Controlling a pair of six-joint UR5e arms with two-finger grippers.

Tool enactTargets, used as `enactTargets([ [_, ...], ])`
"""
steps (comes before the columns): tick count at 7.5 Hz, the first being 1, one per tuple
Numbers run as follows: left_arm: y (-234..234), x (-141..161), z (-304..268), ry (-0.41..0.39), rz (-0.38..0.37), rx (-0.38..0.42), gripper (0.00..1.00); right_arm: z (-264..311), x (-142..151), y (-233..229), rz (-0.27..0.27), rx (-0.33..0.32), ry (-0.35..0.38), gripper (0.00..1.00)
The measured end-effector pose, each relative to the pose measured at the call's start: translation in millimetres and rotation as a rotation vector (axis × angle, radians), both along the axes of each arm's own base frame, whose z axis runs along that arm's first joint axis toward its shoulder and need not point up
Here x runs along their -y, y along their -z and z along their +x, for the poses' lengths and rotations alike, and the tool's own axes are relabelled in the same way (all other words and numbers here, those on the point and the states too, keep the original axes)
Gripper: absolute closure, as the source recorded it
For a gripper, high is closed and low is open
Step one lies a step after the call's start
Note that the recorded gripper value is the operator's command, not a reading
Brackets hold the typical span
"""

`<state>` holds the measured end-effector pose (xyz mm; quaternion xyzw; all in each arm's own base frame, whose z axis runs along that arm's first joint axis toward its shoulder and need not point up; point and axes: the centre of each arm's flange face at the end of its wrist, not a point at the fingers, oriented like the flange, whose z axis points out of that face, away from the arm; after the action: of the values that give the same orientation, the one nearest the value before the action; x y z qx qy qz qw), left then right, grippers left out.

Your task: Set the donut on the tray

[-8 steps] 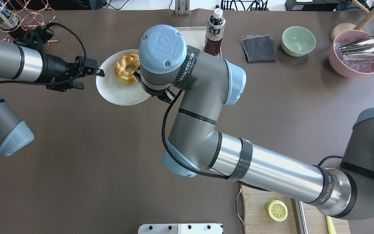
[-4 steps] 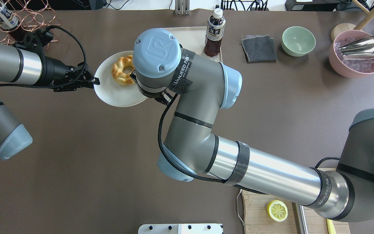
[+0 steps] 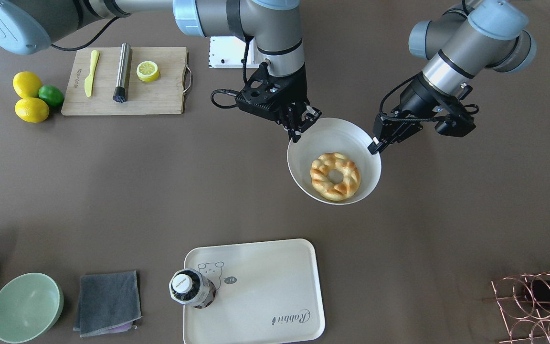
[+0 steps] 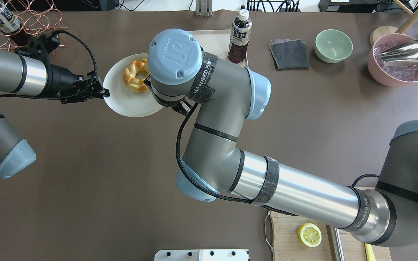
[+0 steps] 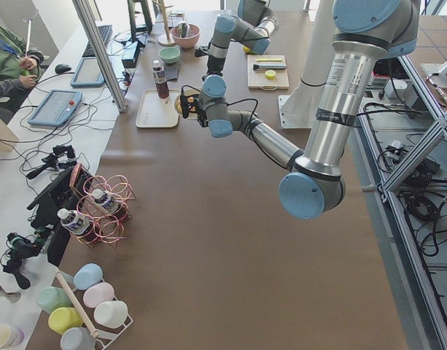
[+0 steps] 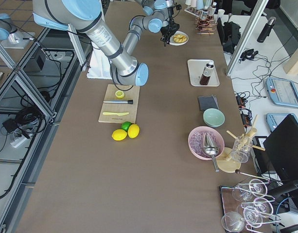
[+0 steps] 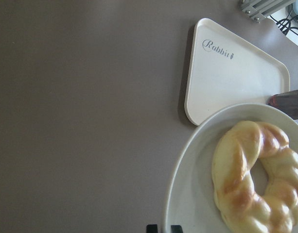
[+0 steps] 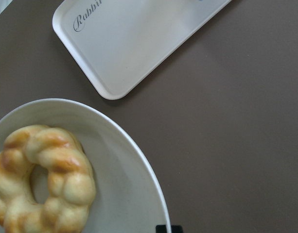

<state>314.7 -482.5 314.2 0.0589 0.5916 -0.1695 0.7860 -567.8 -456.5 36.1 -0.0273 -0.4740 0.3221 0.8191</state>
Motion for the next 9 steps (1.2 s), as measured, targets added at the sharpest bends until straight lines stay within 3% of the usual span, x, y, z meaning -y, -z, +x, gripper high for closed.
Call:
enactTargets([
  [1, -1, 0, 0, -0.001, -0.002, 0.001, 1.0, 1, 0, 1, 0.001, 0.002, -0.001, 1.0],
  [2, -1, 0, 0, -0.003, -0.002, 0.0, 1.0, 2, 0, 1, 0.003, 0.003, -0.002, 0.73],
  [3, -1, -1, 0, -0.005, -0.002, -0.001, 1.0, 3, 1, 0, 0.004, 0.004, -0.002, 0.01],
  [6, 0, 3, 3, -0.004, -0.023, 0.014, 1.0, 10, 7, -3, 0.021, 0.003, -0.005, 0.0],
  [9, 22, 33, 35, -0.001, -0.114, 0.083, 1.0, 48, 2, -13, 0.104, 0.014, 0.037, 0.0],
])
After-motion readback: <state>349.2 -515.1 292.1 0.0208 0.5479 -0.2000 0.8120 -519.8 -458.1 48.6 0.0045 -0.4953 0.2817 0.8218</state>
